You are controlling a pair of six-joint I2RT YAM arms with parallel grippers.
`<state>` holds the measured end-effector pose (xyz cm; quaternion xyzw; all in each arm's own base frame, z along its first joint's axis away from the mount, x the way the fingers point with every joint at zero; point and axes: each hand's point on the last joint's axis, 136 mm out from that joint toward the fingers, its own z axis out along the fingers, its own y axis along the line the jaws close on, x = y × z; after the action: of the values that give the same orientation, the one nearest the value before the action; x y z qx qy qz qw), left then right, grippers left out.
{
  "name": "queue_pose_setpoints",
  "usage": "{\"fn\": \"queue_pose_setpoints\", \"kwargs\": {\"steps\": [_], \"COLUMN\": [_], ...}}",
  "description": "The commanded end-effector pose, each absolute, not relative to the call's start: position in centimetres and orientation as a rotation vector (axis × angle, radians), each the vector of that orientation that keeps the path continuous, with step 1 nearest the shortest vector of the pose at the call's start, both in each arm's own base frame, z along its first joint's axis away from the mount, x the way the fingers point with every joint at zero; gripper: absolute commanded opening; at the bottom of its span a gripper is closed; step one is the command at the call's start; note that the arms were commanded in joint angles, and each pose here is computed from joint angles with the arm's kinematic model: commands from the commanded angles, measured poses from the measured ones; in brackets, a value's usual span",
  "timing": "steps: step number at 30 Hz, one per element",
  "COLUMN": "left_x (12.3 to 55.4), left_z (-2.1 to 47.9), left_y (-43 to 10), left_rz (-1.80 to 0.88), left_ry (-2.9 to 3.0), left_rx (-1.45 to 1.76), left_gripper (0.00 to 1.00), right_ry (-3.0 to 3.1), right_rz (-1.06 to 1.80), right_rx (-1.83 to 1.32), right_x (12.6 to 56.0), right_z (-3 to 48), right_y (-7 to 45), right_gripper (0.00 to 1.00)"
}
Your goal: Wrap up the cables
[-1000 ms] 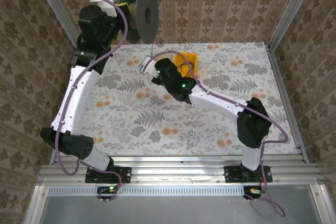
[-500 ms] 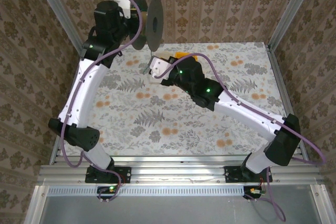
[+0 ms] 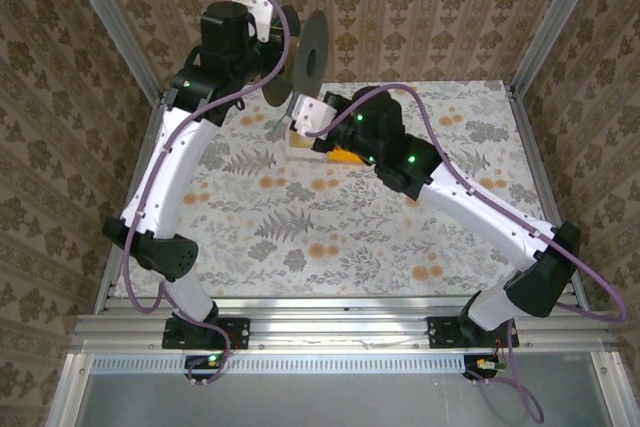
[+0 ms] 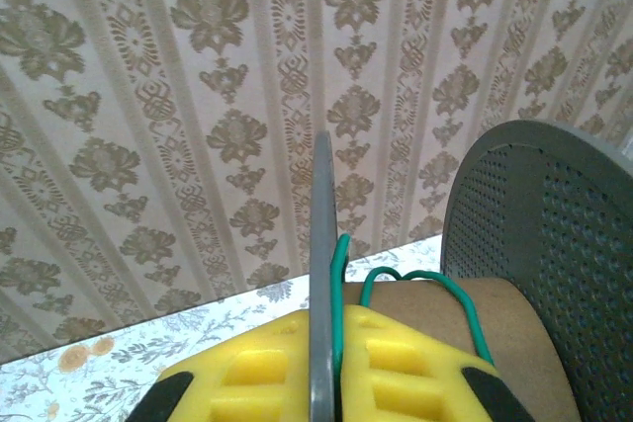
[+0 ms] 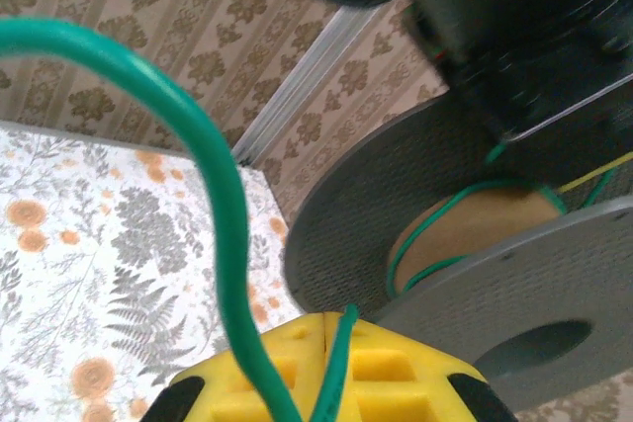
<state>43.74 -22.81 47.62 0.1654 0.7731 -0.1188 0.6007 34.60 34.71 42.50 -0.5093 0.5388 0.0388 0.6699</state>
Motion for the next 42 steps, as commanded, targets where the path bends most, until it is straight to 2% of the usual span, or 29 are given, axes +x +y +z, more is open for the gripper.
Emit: {"fn": "queue_pose_setpoints", "kwargs": {"steps": [1,10,20,24,30,39,42], "left_x": [44.7,43.9,42.4,42.5,42.8,43.1,43.1], "left_z": [46.8,43.2,41.9,42.1,44.1,47.7,48.7], "left_y": [-22.7,-24.8,-26.1,-26.0,-25.9,-25.7,-25.2], "left_rz": [-0.172,-0.132,-0.111,-0.085,-0.071,-0.048,-0.039], "left_ry": [1.799,1.884,1.899,1.893,1.856,1.786,1.766], "left_rx": [0.432,0.55,0.645,0.649,0.641,0.625,0.604], "left_gripper": [0.0,0.0,0.0,0.0,0.0,0.0,0.0], "right_ry": [0.993,1.003,1.047,1.018,1.069,1.214,1.277], "right_rz": [0.176,0.292,0.308,0.383,0.516,0.514,0.455], "right_rx": [-1.012,-0.823,-0.818,-0.93,-1.071,-1.064,-1.055], "right_x": [32.1,34.7,37.6,35.7,33.0,33.2,33.9], "right_z": [52.1,56.5,57.2,56.6,52.2,47.1,45.9], "right_y": [33.4,30.5,27.4,28.1,29.2,28.6,28.2], "right_gripper": [0.0,0.0,0.01,0.14,0.39,0.62,0.65]}}
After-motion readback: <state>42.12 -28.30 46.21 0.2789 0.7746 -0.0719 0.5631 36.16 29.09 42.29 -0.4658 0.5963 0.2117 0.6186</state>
